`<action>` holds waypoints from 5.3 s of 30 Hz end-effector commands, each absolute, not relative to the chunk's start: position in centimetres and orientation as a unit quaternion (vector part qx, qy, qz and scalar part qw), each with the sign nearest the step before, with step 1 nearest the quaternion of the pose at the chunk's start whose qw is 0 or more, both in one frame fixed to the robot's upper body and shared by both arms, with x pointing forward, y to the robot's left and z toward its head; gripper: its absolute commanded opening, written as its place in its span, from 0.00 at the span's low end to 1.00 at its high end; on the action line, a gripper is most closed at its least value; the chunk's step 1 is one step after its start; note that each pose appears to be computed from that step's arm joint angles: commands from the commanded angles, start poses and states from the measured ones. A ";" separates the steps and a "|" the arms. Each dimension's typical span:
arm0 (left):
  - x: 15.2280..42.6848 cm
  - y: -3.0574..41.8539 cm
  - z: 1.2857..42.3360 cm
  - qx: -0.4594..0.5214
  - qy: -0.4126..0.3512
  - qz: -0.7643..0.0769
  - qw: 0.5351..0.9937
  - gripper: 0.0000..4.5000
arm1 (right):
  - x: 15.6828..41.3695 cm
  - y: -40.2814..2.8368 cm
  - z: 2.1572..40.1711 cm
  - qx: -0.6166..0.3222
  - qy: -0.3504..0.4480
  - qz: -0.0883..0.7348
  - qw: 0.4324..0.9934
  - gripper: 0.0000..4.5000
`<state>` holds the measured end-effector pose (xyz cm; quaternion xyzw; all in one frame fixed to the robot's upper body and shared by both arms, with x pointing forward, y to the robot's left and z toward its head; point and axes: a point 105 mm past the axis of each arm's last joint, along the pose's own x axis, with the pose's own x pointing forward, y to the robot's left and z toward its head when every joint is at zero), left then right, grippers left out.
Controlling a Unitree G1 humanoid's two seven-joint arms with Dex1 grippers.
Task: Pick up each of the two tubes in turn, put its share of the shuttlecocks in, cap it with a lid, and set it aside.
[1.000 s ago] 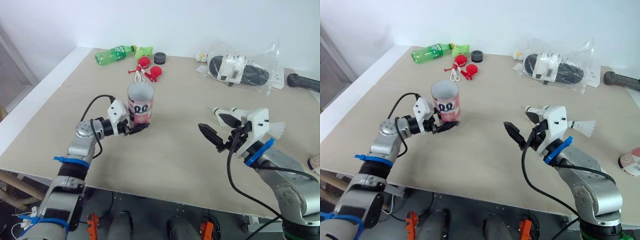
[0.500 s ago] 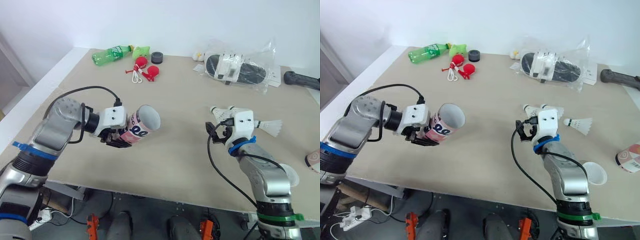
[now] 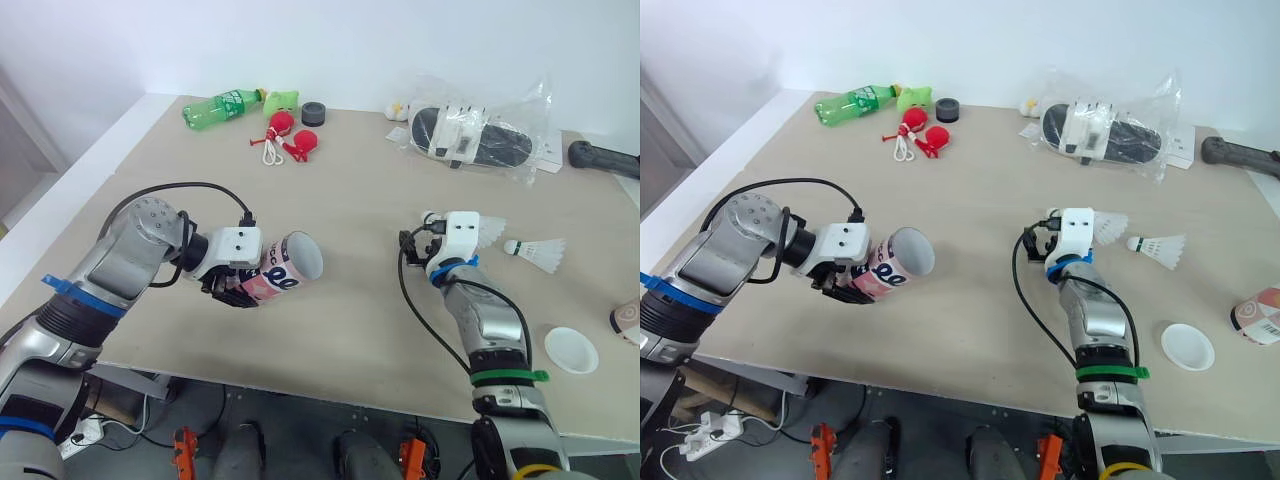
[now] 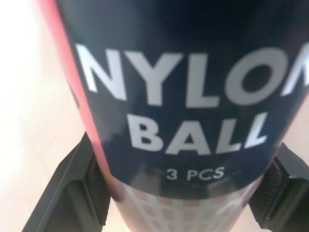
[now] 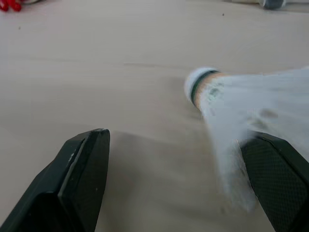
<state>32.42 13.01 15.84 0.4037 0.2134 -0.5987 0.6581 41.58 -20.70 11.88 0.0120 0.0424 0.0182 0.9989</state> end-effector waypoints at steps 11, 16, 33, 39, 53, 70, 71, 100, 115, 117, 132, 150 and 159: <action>32.3 12.9 15.2 0.400 0.220 -0.600 0.657 0.68 | 42.5 -19.2 13.9 0.014 -0.011 0.040 0.999 0.01; 32.3 12.7 15.0 0.393 0.221 -0.604 0.657 0.68 | 38.6 -11.8 19.2 -0.039 -0.078 0.276 0.957 0.01; 32.2 12.5 14.1 0.390 0.235 -0.607 0.651 0.68 | 27.7 -7.2 23.4 -0.291 -0.009 0.575 0.765 0.01; 32.2 12.4 14.1 0.392 0.230 -0.608 0.651 0.68 | 27.0 -5.5 23.0 -0.280 -0.014 0.600 0.750 0.16; 32.3 12.3 13.9 0.392 0.229 -0.607 0.652 0.68 | 29.6 -14.5 27.2 -0.170 -0.060 0.403 0.897 0.98; 32.3 11.7 13.3 0.384 0.227 -0.613 0.652 0.68 | 36.2 -27.8 15.9 -0.012 0.050 -0.080 0.995 0.98; 32.3 11.7 13.3 0.383 0.227 -0.614 0.652 0.68 | 36.6 -27.7 15.5 -0.020 0.053 -0.082 0.995 0.98; 32.1 11.2 13.3 0.378 0.220 -0.610 0.661 0.68 | 42.5 -26.3 13.7 -0.027 0.035 -0.072 0.996 0.28; 32.1 11.2 13.1 0.376 0.220 -0.609 0.662 0.68 | 37.5 -15.7 22.6 -0.151 -0.093 0.311 0.934 0.04; 32.1 11.2 13.0 0.375 0.221 -0.610 0.662 0.68 | 33.3 -12.8 24.3 -0.190 -0.086 0.449 0.868 0.04; 32.1 10.8 12.8 0.369 0.218 -0.614 0.663 0.68 | 28.3 -7.1 21.7 -0.314 -0.004 0.589 0.745 0.04; 32.1 10.5 12.6 0.367 0.219 -0.618 0.660 0.68 | 26.9 -6.5 24.9 -0.250 -0.047 0.592 0.765 0.99; 32.0 9.8 12.6 0.361 0.213 -0.629 0.654 0.68 | 32.6 -23.2 25.9 -0.153 -0.028 0.128 0.980 0.99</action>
